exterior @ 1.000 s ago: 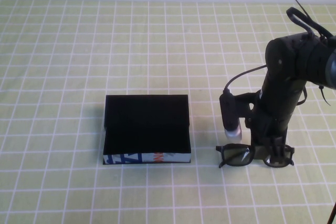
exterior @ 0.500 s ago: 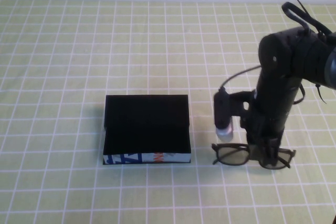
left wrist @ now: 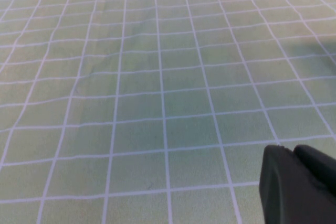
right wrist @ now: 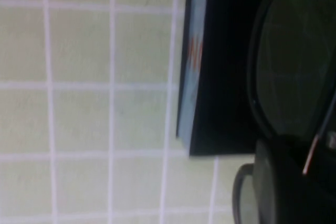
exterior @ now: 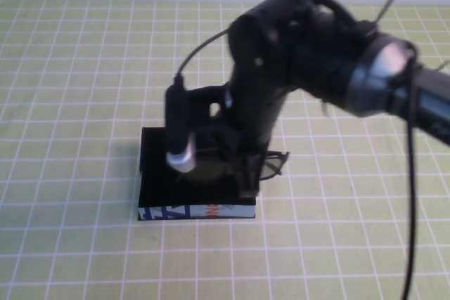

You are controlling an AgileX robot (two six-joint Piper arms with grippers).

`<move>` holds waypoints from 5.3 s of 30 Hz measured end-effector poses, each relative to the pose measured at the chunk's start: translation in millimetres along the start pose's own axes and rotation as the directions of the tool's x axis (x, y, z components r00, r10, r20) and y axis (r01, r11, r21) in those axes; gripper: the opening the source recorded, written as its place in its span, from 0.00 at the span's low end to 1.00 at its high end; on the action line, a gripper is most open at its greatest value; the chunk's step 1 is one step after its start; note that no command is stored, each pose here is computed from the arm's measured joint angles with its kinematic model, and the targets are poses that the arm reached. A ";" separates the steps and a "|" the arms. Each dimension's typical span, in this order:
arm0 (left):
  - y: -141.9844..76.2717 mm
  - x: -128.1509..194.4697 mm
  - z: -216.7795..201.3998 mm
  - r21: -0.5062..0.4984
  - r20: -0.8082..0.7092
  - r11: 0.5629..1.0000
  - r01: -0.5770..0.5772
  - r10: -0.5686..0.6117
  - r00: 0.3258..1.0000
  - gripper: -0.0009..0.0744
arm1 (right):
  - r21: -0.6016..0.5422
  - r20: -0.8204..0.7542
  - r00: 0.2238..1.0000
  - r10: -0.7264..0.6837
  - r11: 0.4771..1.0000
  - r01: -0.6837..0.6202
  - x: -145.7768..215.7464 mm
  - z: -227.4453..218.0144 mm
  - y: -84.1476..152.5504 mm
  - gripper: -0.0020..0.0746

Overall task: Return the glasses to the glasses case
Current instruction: Place the glasses in the glasses case, then close the glasses case

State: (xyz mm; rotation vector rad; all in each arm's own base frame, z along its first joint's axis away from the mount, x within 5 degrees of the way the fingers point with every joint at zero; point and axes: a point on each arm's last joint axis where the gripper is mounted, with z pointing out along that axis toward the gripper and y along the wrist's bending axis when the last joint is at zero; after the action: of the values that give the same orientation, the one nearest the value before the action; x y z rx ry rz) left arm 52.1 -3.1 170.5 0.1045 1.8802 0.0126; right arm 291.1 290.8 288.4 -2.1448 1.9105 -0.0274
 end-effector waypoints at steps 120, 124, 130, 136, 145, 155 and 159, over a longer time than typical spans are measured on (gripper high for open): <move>0.0 0.0 0.0 0.000 0.000 1.000 0.000 0.000 1.000 0.01 | 0.121 0.029 0.927 0.373 0.920 -0.374 17.9 10.1 -67.8 0.06; 0.0 0.0 0.0 0.000 0.000 1.000 0.000 0.000 1.000 0.01 | 0.095 0.049 0.889 0.455 0.884 -0.458 41.6 9.2 -81.1 0.02; 0.1 0.0 0.0 -0.001 0.000 1.000 -0.006 0.006 1.000 0.01 | -0.081 0.170 0.784 0.598 0.801 -0.593 63.5 5.6 -93.2 0.01; 0.7 -5.1 0.0 -0.009 0.060 1.000 -0.005 0.005 0.998 0.01 | -0.187 0.236 0.693 0.682 0.731 -0.656 81.1 0.6 -102.8 0.01; 2.5 -27.2 -4.1 0.104 0.285 0.906 0.410 -0.422 0.860 0.01 | -0.249 0.260 0.636 0.726 0.687 -0.682 81.0 -2.2 -104.1 0.01; -5.0 -63.6 0.2 0.110 -0.041 0.845 0.523 -0.522 0.852 0.01 | -0.302 0.221 0.525 0.822 0.569 -0.765 79.7 0.2 -104.2 0.01; -15.1 -84.1 15.6 0.110 -0.286 0.888 0.447 -0.403 0.869 0.01 | -0.304 0.216 0.521 0.826 0.564 -0.768 79.8 2.1 -104.4 0.01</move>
State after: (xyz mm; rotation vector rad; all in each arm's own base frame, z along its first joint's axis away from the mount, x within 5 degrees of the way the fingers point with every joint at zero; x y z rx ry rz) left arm 91.5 -25.5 244.6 -0.2082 2.1253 -0.4647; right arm 403.5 223.1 295.4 -1.0019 2.5291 0.6682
